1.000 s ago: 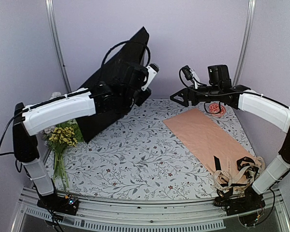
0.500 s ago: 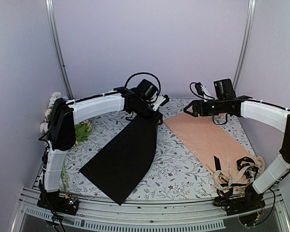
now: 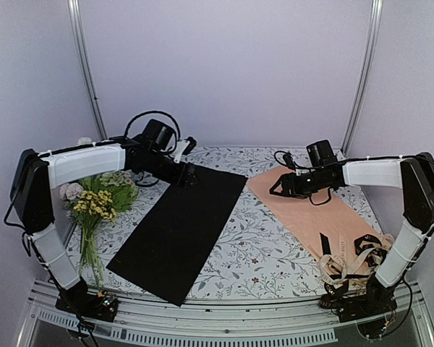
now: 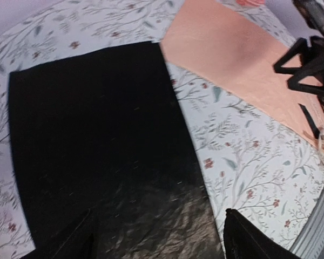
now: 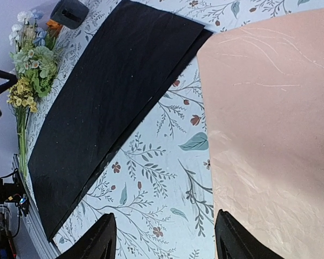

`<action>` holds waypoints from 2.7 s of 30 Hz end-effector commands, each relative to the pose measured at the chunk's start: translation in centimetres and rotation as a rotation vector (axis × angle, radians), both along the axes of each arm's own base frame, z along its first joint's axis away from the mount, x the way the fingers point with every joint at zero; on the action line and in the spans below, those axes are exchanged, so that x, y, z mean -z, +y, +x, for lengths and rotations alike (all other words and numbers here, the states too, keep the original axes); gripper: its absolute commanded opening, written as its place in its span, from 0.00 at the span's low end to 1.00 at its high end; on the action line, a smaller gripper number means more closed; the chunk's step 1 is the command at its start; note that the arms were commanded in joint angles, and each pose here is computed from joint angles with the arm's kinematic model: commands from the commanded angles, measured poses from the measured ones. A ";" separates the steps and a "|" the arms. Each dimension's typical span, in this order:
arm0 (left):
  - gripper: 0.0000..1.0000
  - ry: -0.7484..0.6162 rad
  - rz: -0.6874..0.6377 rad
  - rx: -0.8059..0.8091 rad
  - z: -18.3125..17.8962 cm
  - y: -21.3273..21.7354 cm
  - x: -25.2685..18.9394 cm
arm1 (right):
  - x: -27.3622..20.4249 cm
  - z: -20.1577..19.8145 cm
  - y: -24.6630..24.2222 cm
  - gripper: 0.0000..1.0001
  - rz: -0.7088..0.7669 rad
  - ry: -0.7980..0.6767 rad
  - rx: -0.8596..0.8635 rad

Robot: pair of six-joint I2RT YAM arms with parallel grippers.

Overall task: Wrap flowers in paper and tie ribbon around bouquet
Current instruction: Place the folded wrapping paper at the center of the board, then pick up the corner of the folded wrapping paper from the center of the board, then unfold the folded wrapping paper at the center of the board.

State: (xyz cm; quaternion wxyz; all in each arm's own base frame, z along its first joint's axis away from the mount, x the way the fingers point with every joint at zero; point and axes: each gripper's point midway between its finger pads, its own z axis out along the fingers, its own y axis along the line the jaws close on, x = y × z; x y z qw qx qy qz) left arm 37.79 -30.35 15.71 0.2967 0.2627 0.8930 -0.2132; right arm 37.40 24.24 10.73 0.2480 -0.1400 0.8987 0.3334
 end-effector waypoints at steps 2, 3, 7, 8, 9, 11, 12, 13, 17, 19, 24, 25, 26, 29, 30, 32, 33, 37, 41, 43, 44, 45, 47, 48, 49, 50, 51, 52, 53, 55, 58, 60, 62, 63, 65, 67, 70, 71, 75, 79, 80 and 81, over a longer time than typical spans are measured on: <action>0.80 0.089 0.103 -0.370 1.3 12.2 5.4 | -0.4 0.4 3.0 0.63 0.040 -0.009 -0.050; 0.80 0.112 0.115 -0.401 0.9 13.6 6.5 | -0.3 0.4 3.7 0.62 0.039 -0.009 -0.061; 0.80 0.200 0.141 -0.486 -0.6 17.4 10.4 | 0.9 -0.2 6.7 0.63 0.039 0.019 -0.119; 0.80 0.214 0.145 -0.493 -0.8 17.7 11.0 | 1.7 -0.3 6.9 0.63 0.039 0.045 -0.123; 0.80 0.226 0.141 -0.492 -0.8 17.7 11.6 | 1.3 0.4 7.5 0.62 0.054 0.044 -0.122; 0.80 0.265 0.127 -0.477 -1.0 17.1 12.9 | 1.7 1.1 8.0 0.62 0.062 0.059 -0.114; 0.79 0.279 0.125 -0.470 -1.0 17.0 13.5 | 1.8 1.4 8.2 0.62 0.062 0.059 -0.109; 0.79 0.295 0.125 -0.462 -1.1 16.8 14.1 | 2.0 1.8 8.3 0.62 0.057 0.059 -0.102; 0.76 0.343 0.074 -0.403 -1.7 15.3 15.7 | 2.4 3.4 8.4 0.63 0.032 0.042 -0.070; 0.74 0.341 0.060 -0.373 -1.9 14.5 15.7 | 2.6 4.8 7.9 0.63 0.013 0.025 -0.037; 0.74 0.330 0.097 -0.373 -1.9 14.8 16.0 | 2.1 10.1 6.6 0.63 0.032 -0.022 0.085; 0.74 0.329 0.103 -0.373 -1.9 14.8 16.0 | 2.2 11.1 6.7 0.62 0.036 -0.024 0.097; 0.73 0.329 0.104 -0.371 -1.8 14.8 16.0 | 2.4 11.9 6.8 0.62 0.043 -0.022 0.105; 0.73 0.332 0.099 -0.364 -1.9 14.6 16.2 | 3.0 13.8 8.0 0.59 0.086 -0.003 0.103; 0.73 0.330 0.097 -0.360 -1.9 14.5 16.2 | 3.1 14.3 8.4 0.57 0.101 0.003 0.100; 0.72 0.328 0.094 -0.356 -1.8 14.5 16.1 | 4.3 15.4 9.0 0.55 0.111 0.023 0.104; 0.72 0.327 0.092 -0.353 -1.8 14.4 16.1 | 5.0 15.8 9.2 0.54 0.108 0.035 0.110; 0.72 0.324 0.097 -0.349 -1.9 14.4 16.1 | 6.5 16.8 9.6 0.50 0.108 0.059 0.131; 0.72 0.322 0.099 -0.340 -1.9 14.2 16.1 | 7.0 16.8 11.2 0.35 0.161 0.093 0.073; 0.72 0.321 0.101 -0.338 -1.9 14.1 16.2 | 7.7 16.7 11.4 0.33 0.144 0.107 0.064; 0.72 0.322 0.102 -0.338 -2.0 14.1 16.3 | 7.9 16.7 11.4 0.33 0.138 0.107 0.067; 0.72 0.322 0.103 -0.336 -2.0 14.1 16.3 | 8.0 16.6 11.5 0.32 0.137 0.112 0.067; 0.72 0.324 0.104 -0.334 -2.0 14.0 16.4 | 7.8 16.4 11.7 0.30 0.140 0.112 0.058; 0.72 0.322 0.105 -0.332 -2.0 14.0 16.4 | 7.6 16.2 12.0 0.30 0.142 0.110 0.049; 0.72 0.321 0.106 -0.330 -2.0 14.0 16.4 | 7.4 16.1 12.2 0.30 0.148 0.103 0.036; 0.72 0.320 0.107 -0.329 -2.0 14.0 16.4 | 7.1 15.9 12.6 0.30 0.159 0.095 0.019; 0.72 0.321 0.106 -0.330 -2.0 14.0 16.5 | 6.8 15.8 13.0 0.30 0.170 0.087 0.003; 0.72 0.320 0.107 -0.328 -2.0 14.0 16.5 | 6.5 15.7 13.3 0.30 0.186 0.082 -0.015; 0.72 0.319 0.107 -0.329 -1.9 14.0 16.5 | 6.2 15.6 13.7 0.29 0.205 0.077 -0.033; 0.72 0.323 0.107 -0.326 -2.0 13.9 16.6 | 5.7 15.1 14.5 0.30 0.243 0.073 -0.077; 0.72 0.320 0.110 -0.324 -2.1 13.9 16.6 | 5.2 14.4 15.4 0.32 0.286 0.077 -0.129; 0.72 0.320 0.110 -0.323 -2.1 13.9 16.6 | 4.9 14.0 16.0 0.34 0.317 0.082 -0.158; 0.72 0.317 0.109 -0.322 -2.0 13.8 16.5 | 4.7 13.7 16.3 0.29 0.339 0.093 -0.174; 0.72 0.313 0.107 -0.321 -1.9 13.8 16.4 | 4.7 13.6 16.4 0.22 0.348 0.103 -0.176; 0.71 0.290 0.104 -0.323 -1.6 13.8 15.9 | 4.0 13.5 16.5 0.02 0.367 0.106 -0.182; 0.71 0.235 0.094 -0.317 -1.2 13.5 14.4 | 2.4 13.3 16.7 0.00 0.396 0.107 -0.193; 0.72 0.070 0.103 -0.271 -0.5 12.1 10.2 | -1.6 12.3 16.9 0.00 0.453 0.105 -0.193; 0.73 0.002 0.121 -0.251 -0.4 11.3 8.6 | -3.0 11.8 16.9 0.00 0.472 0.101 -0.189; 0.83 -0.298 0.125 -0.032 -3.3 3.9 -0.3 | -15.6 8.3 15.3 0.00 0.574 -0.082 -0.106; 0.98 -0.434 0.029 0.102 -6.7 -1.1 -5.9 | -21.5 5.4 13.6 0.00 0.621 -0.224 -0.021; 0.99 -0.463 0.010 0.136 -7.7 -2.4 -7.1 | -22.6 4.8 13.1 0.00 0.632 -0.252 0.003; 0.99 -0.490 -0.002 0.166 -8.6 -3.5 -8.1 | -23.7 4.2 12.6 0.00 0.646 -0.279 0.023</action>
